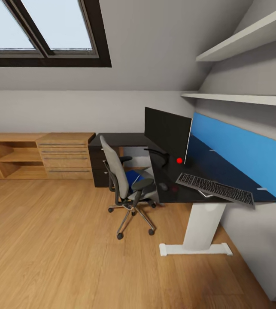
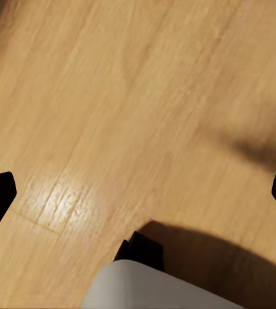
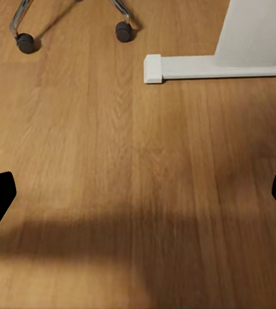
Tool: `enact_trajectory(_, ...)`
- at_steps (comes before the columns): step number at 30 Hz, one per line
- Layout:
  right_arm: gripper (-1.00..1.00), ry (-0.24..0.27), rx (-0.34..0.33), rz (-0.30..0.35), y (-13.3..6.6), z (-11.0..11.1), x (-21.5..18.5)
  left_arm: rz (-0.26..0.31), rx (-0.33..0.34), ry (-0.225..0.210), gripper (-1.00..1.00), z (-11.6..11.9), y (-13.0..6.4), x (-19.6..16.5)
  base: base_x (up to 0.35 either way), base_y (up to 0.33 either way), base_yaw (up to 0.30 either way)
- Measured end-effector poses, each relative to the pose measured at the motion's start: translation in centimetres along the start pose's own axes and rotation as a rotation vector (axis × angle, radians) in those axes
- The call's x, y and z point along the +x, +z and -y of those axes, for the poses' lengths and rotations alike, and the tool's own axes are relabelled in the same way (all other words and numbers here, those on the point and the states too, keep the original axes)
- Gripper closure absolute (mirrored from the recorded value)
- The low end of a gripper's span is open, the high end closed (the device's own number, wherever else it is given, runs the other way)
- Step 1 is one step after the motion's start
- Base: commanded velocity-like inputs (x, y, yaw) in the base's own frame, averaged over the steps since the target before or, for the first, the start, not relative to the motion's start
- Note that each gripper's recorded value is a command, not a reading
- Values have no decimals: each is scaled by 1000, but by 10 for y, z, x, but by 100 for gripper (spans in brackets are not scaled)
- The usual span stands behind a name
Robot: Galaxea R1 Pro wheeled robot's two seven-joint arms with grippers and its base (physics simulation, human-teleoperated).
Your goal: In the bedroom, organize the workspace by keeping the computer under the desk, ensuring the monitor is on the desk, placing the keyboard on the desk next to the monitor, placing the mouse on the desk next to the keyboard, moving the folder from the swivel chair onto the desk next to the mouse, stacking the notebook on top of the folder with the pen on top of the notebook, and positioning the swivel chair next to the desk.
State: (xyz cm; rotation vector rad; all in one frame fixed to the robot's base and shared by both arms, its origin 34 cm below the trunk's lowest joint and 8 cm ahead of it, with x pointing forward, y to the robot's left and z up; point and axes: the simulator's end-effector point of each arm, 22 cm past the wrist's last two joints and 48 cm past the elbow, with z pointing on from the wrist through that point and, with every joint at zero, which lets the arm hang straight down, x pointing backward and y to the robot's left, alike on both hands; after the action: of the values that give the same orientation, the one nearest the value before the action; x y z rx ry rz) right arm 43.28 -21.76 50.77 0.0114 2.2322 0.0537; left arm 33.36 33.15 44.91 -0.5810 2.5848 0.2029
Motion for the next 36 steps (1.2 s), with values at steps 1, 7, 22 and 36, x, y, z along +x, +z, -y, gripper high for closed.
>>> enact_trajectory(1,-100,0,0,0,1,0,2,0,0,-1,-100,0,2,1,0,0,-8)
enact_trajectory(7,-100,0,-1,-3,7,0,12,0,1,0,-100,1,11,7,0,136,-3)
enact_trajectory(22,-100,-1,-3,-7,21,1,36,-3,13,6,-100,6,33,25,0,228,0)
enact_trajectory(36,-100,-1,-4,-63,26,1,84,85,41,-23,-100,31,49,29,0,2,0)
